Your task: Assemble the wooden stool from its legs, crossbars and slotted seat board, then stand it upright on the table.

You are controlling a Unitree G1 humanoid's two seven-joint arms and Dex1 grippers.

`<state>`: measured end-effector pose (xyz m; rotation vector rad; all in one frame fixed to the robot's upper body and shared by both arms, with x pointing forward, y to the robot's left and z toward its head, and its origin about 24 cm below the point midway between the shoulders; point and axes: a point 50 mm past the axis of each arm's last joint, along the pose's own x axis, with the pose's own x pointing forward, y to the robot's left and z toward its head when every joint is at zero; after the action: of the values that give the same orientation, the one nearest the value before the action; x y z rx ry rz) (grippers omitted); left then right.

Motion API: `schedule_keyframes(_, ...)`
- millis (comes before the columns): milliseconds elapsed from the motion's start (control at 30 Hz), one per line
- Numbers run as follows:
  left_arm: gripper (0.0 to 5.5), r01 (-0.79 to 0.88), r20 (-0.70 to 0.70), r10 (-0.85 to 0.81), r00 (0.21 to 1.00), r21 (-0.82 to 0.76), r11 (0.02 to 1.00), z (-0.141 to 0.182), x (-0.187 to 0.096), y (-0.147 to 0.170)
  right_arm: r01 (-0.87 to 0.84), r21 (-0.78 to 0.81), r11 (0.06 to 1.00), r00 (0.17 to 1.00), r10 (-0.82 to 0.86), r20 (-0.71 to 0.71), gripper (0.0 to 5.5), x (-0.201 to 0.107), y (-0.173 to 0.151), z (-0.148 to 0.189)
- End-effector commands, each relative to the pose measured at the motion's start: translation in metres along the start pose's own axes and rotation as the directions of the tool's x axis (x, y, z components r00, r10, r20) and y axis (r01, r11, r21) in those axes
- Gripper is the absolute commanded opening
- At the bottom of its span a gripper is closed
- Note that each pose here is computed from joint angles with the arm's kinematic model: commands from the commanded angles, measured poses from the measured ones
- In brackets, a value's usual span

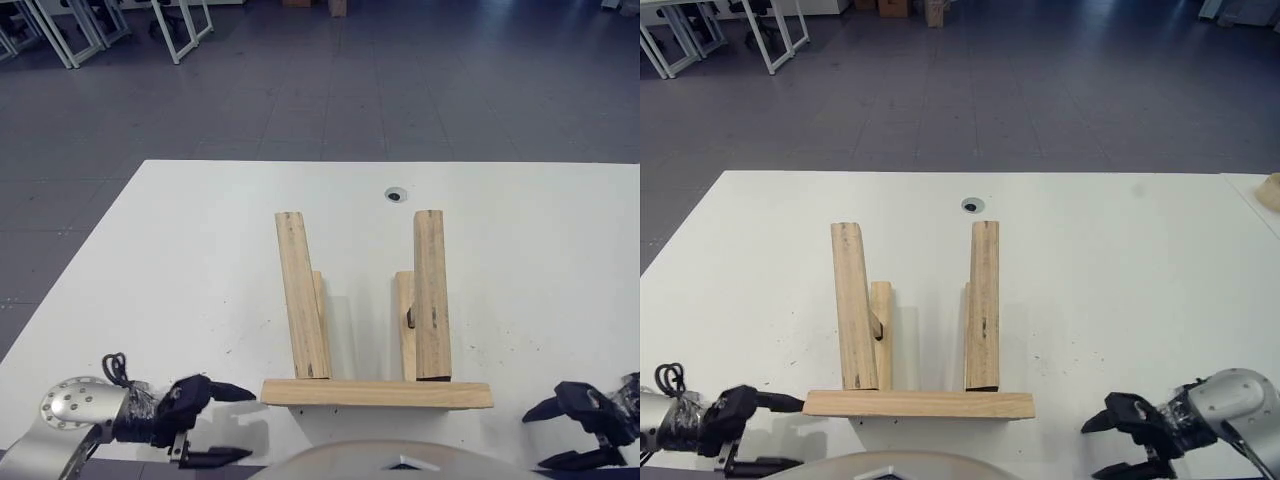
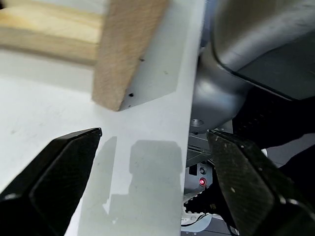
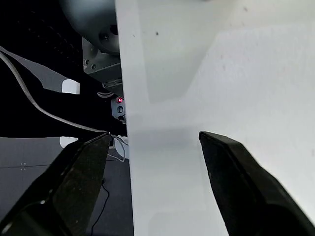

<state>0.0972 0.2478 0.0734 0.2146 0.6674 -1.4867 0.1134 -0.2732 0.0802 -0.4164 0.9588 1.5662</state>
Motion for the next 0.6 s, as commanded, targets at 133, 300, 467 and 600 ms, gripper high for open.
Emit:
schedule_keyframes(133,3.96,-0.037,-0.048,0.044,0.998,0.146,0.989,0.011,0.023,0.008,0.024,-0.18,0.983,0.992,-0.002,0.126,3.32,0.012,0.002,0.059)
schedule_keyframes(300,3.96,-0.052,-0.111,0.073,0.991,0.179,0.983,0.008,0.018,0.016,0.06,-0.2,0.978,0.992,-0.037,0.117,3.32,0.01,0.0,0.063)
schedule_keyframes(467,3.96,-0.137,-0.009,0.143,0.99,0.231,0.963,0.03,0.026,0.025,0.156,-0.246,0.957,0.974,-0.109,0.197,3.32,0.01,-0.007,0.083)
schedule_keyframes(600,3.96,-0.118,0.015,0.117,0.993,0.206,0.971,0.038,0.026,0.026,0.176,-0.276,0.945,0.966,-0.111,0.235,3.32,0.011,-0.007,0.097)
